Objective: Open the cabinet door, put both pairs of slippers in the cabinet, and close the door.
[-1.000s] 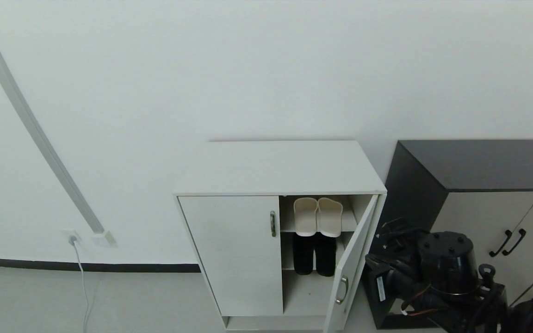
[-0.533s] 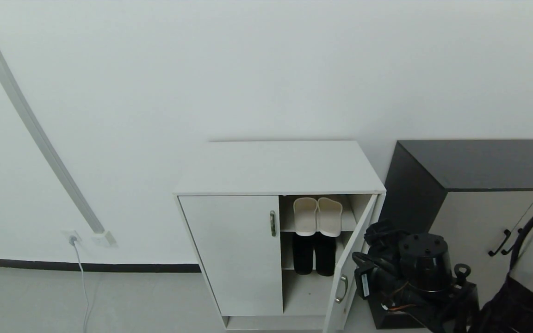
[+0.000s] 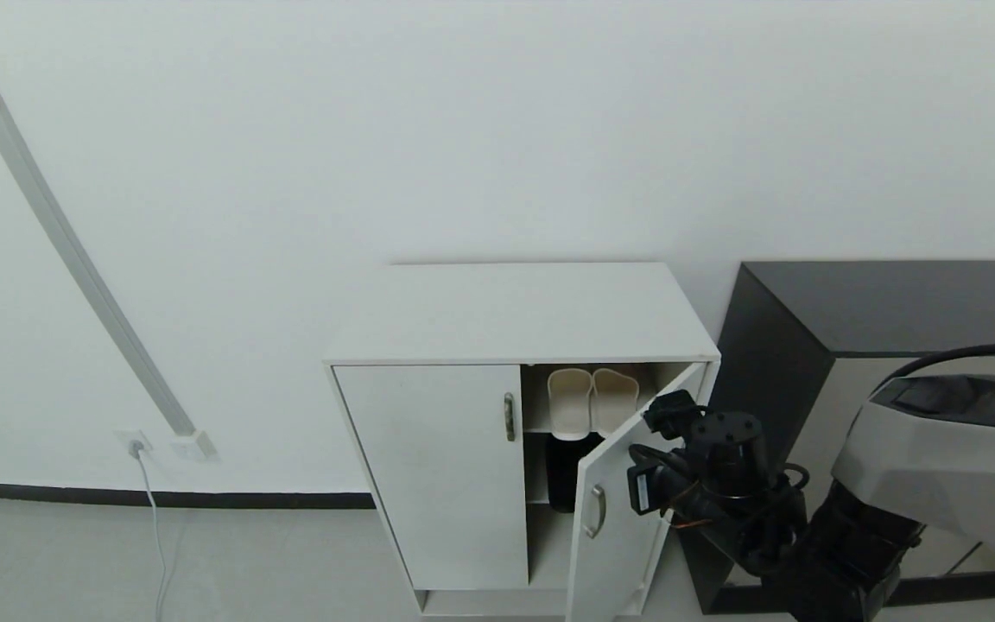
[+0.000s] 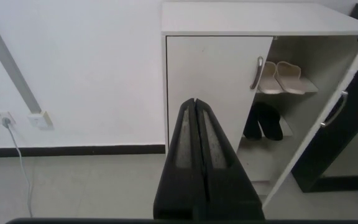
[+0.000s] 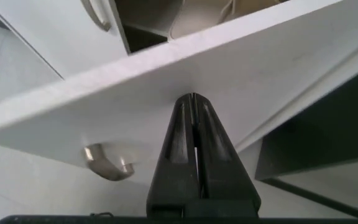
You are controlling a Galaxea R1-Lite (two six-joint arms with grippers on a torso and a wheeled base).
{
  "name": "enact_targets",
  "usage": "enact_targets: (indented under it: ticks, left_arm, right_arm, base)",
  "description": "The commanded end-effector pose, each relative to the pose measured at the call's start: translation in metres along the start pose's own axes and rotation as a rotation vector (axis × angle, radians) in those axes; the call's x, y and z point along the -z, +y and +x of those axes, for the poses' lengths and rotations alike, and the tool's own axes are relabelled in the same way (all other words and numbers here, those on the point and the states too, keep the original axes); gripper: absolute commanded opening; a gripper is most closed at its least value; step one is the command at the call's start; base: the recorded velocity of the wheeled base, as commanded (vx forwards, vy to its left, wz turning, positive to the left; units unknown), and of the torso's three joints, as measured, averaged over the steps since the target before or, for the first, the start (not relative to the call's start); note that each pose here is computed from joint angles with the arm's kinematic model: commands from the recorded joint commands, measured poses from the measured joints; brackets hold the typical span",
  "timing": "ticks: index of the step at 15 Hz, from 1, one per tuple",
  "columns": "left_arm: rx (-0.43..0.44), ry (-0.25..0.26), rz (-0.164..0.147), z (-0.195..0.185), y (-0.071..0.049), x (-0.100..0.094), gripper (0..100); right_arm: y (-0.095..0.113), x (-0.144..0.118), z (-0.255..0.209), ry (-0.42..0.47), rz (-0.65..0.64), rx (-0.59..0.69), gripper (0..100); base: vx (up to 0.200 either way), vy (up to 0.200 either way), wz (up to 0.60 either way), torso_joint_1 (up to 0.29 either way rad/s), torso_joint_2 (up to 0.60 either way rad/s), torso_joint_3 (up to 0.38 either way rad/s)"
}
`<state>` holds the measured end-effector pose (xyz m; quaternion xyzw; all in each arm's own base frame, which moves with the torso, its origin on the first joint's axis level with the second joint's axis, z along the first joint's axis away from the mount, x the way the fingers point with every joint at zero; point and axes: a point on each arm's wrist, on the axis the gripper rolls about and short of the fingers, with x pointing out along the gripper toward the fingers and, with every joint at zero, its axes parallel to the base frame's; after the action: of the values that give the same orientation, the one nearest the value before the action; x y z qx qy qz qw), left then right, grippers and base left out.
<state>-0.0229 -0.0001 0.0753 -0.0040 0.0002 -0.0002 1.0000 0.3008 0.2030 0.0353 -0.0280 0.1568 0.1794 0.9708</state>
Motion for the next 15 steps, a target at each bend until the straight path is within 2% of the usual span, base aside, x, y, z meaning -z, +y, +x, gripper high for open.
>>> enact_targets:
  ticks: [1,11,15]
  left_arm:
    - [0.0,0.001,-0.001,0.0,0.0,0.0,0]
    - [0.0,0.001,-0.001,0.0,0.0,0.0,0]
    - [0.0,0.001,-0.001,0.0,0.0,0.0,0]
  right_arm:
    - [-0.003,0.007,0.019,0.004,0.006,0.0,0]
    - [-0.009,0.012,0.079,-0.072,0.032,0.039,0]
    - [-0.009,0.005,0.092,-0.088,0.037,0.044,0]
  base:
    - [0.0,0.0,0.0,0.0,0.0,0.0]
    - [0.0,0.0,0.0,0.0,0.0,0.0]
    - [0.0,0.0,0.0,0.0,0.0,0.0]
